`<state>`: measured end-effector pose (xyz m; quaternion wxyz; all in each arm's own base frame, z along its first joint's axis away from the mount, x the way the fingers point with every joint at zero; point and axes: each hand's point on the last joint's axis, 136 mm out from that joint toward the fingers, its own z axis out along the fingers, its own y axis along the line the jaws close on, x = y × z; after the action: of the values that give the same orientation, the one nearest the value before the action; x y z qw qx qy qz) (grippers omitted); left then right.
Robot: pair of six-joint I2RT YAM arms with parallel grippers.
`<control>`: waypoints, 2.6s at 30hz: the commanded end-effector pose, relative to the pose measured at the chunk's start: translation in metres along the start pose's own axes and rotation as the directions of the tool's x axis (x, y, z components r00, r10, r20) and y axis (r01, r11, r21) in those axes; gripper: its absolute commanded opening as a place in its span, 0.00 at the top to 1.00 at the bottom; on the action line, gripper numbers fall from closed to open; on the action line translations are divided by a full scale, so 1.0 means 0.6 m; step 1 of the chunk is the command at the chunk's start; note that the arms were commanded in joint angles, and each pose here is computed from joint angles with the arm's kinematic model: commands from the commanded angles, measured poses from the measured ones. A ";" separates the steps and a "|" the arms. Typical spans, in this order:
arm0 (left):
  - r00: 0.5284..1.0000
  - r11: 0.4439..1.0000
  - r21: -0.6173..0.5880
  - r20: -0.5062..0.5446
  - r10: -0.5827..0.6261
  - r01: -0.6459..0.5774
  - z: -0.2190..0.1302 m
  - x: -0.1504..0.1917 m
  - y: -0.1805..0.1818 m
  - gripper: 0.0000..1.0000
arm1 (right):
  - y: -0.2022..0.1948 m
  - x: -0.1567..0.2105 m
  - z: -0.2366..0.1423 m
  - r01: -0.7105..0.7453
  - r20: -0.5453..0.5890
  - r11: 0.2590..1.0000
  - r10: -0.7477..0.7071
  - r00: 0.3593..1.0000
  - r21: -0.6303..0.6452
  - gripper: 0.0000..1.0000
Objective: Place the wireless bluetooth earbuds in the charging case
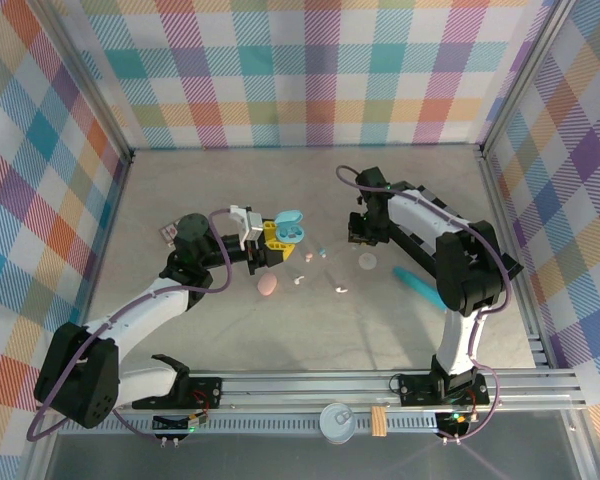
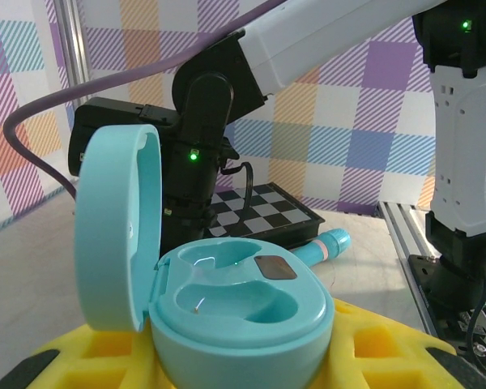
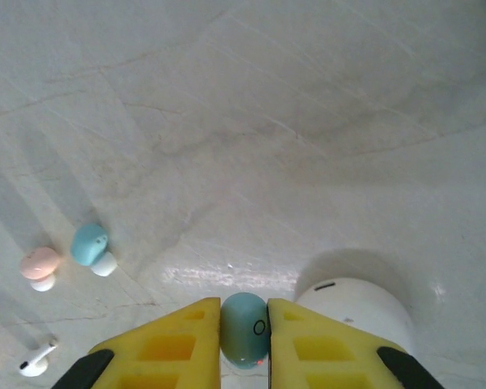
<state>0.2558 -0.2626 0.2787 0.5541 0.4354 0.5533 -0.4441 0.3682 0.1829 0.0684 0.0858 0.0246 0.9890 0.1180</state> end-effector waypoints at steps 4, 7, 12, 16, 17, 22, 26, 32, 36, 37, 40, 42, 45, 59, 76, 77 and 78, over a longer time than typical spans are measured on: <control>0.999 0.999 -0.015 0.006 0.046 -0.046 0.000 -0.008 0.009 0.68 | -0.007 -0.002 -0.033 0.030 0.034 0.994 -0.034 0.999 0.102 0.81; 0.999 0.999 -0.014 0.004 0.044 -0.044 0.000 -0.007 0.010 0.68 | 0.000 -0.002 -0.039 0.037 0.042 0.996 -0.041 0.998 0.087 0.81; 0.999 0.999 -0.020 -0.008 0.033 -0.033 0.003 -0.001 0.015 0.68 | 0.028 -0.003 -0.076 0.052 0.103 0.999 -0.050 0.993 -0.012 0.82; 0.999 0.999 -0.028 -0.034 0.031 -0.032 0.005 0.010 0.021 0.68 | 0.049 0.003 -0.118 0.078 0.141 0.995 -0.068 0.988 -0.069 0.82; 0.999 0.999 -0.030 -0.040 0.031 -0.032 0.007 0.012 0.023 0.68 | 0.055 0.006 -0.130 0.090 0.152 0.993 -0.077 0.985 -0.079 0.82; 0.998 0.999 -0.034 -0.052 0.019 -0.021 0.016 0.026 0.035 0.68 | 0.092 0.022 -0.189 0.159 0.205 0.981 -0.133 0.970 -0.113 0.82; 0.999 1.000 -0.029 -0.051 0.009 -0.010 0.025 0.033 0.046 0.68 | 0.117 0.033 -0.235 0.192 0.244 0.972 -0.155 0.957 -0.137 0.82; 0.998 0.999 -0.031 -0.064 -0.015 0.013 0.036 0.046 0.062 0.68 | 0.166 0.049 -0.286 0.265 0.295 0.938 -0.194 0.936 -0.222 0.82; 0.996 0.999 -0.034 -0.082 -0.032 0.029 0.042 0.060 0.071 0.68 | 0.203 0.058 -0.310 0.332 0.326 0.903 -0.239 0.915 -0.271 0.82; 0.996 0.999 -0.032 -0.084 -0.034 0.031 0.043 0.061 0.072 0.68 | 0.211 0.059 -0.315 0.346 0.335 0.896 -0.248 0.909 -0.278 0.82; 0.996 0.999 -0.026 -0.085 -0.040 0.038 0.044 0.062 0.071 0.68 | 0.235 0.063 -0.320 0.390 0.347 0.872 -0.282 0.894 -0.295 0.82; 0.996 0.999 -0.025 -0.082 -0.036 0.034 0.043 0.058 0.069 0.68 | 0.246 0.064 -0.320 0.409 0.353 0.861 -0.297 0.887 -0.302 0.82; 0.996 0.999 -0.030 -0.080 -0.033 0.030 0.040 0.057 0.067 0.68 | 0.264 0.064 -0.315 0.432 0.357 0.845 -0.316 0.879 -0.315 0.82; 0.998 1.000 -0.023 -0.064 -0.018 0.016 0.033 0.042 0.054 0.68 | 0.280 0.066 -0.271 0.444 0.312 0.844 -0.352 0.882 -0.301 0.82; 0.998 0.999 -0.029 -0.054 -0.016 0.014 0.033 0.036 0.056 0.68 | 0.301 0.086 -0.273 0.477 0.292 0.790 -0.386 0.875 -0.385 0.75; 0.999 0.999 -0.029 -0.051 -0.016 0.014 0.033 0.034 0.056 0.69 | 0.300 0.086 -0.273 0.477 0.293 0.792 -0.386 0.875 -0.381 0.74; 0.999 0.999 -0.028 -0.050 -0.017 0.016 0.033 0.034 0.056 0.69 | 0.298 0.086 -0.272 0.477 0.293 0.794 -0.386 0.875 -0.378 0.73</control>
<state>0.2944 -0.2759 0.2371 0.5150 0.4261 0.6036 -0.4347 0.2992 0.3159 0.2579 0.2205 -0.1943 0.9084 0.2975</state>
